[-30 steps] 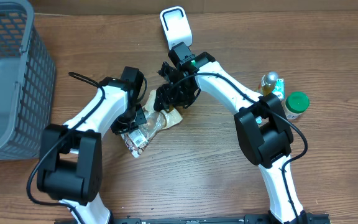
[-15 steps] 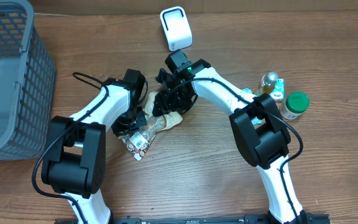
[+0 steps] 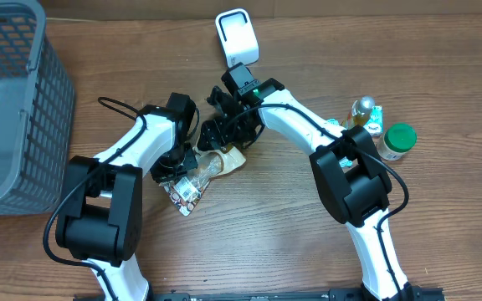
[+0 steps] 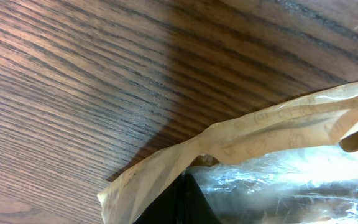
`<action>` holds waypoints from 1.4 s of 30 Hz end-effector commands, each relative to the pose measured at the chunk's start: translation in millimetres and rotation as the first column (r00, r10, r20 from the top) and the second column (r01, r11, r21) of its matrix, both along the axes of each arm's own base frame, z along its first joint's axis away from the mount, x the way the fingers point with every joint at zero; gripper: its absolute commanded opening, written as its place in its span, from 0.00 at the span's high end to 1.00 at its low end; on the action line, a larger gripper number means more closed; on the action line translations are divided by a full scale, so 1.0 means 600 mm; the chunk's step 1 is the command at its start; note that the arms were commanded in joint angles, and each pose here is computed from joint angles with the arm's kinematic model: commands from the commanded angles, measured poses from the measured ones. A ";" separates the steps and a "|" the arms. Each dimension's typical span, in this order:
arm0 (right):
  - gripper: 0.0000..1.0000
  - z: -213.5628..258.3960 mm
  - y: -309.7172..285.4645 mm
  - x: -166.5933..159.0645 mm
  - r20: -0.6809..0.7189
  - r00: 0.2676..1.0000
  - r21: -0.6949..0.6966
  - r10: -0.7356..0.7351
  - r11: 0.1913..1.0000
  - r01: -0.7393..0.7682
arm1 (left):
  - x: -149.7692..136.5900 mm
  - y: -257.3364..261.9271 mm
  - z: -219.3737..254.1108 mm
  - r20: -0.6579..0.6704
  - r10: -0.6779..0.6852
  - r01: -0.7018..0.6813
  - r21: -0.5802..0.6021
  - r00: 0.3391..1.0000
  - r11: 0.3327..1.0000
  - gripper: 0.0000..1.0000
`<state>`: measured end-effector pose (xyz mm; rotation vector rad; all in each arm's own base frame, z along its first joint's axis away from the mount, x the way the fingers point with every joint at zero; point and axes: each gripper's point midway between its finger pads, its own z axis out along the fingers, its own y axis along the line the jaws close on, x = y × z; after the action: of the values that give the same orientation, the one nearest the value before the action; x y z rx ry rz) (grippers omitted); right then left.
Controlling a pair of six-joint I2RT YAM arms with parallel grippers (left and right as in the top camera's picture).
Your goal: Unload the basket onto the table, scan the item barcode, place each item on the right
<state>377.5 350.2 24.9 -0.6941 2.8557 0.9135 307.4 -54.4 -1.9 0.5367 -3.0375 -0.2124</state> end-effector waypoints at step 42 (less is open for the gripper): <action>0.85 0.068 0.037 -0.007 -0.059 0.997 0.157 0.053 0.987 -0.043 | 0.146 -0.008 0.120 0.202 -0.093 0.096 -0.005 0.975 0.995 0.96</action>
<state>364.8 360.6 36.9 -0.7223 2.8807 0.9592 368.3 -55.6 36.4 0.4456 -3.2008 -0.2081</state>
